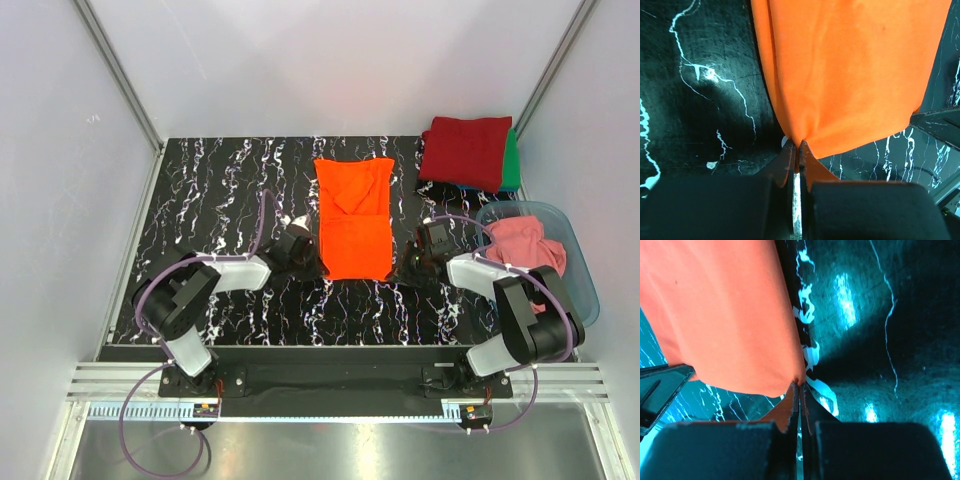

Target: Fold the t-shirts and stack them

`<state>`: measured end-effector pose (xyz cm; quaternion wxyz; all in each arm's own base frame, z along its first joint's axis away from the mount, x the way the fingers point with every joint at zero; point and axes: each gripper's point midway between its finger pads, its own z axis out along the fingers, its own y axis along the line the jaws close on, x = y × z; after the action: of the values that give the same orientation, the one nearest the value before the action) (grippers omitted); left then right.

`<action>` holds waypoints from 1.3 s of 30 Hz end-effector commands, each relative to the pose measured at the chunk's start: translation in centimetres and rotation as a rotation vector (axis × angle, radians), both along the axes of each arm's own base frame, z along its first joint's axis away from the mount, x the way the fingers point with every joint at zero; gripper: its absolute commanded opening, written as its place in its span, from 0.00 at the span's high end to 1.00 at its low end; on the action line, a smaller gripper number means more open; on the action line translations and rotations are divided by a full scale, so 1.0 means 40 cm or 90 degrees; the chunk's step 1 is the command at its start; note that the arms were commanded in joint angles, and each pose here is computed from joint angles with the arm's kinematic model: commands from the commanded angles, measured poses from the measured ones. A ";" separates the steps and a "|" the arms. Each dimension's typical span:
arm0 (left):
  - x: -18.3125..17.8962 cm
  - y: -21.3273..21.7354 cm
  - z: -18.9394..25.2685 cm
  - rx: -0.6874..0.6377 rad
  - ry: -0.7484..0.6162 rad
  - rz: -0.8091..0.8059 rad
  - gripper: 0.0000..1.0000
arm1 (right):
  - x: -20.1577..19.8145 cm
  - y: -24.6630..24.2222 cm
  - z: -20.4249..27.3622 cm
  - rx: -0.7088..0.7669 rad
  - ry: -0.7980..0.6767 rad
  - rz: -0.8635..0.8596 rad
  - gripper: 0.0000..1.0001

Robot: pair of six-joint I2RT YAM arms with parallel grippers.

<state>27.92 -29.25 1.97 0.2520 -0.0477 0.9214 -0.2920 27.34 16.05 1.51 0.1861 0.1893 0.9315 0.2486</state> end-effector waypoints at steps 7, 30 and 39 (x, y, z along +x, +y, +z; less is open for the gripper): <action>-0.144 0.026 0.012 0.055 0.014 -0.016 1.00 | -0.083 0.010 0.093 0.047 -0.010 0.021 1.00; -0.303 0.095 0.354 0.034 -0.058 0.040 0.96 | -0.164 0.002 0.432 0.023 -0.138 0.048 1.00; -0.185 0.151 0.395 0.035 -0.061 0.096 0.91 | 0.004 0.010 0.499 -0.055 -0.180 0.050 1.00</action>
<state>19.19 -24.76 17.41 0.3109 -0.0991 0.9043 -0.2751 24.30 17.71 20.08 0.2628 0.1172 0.9155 0.2812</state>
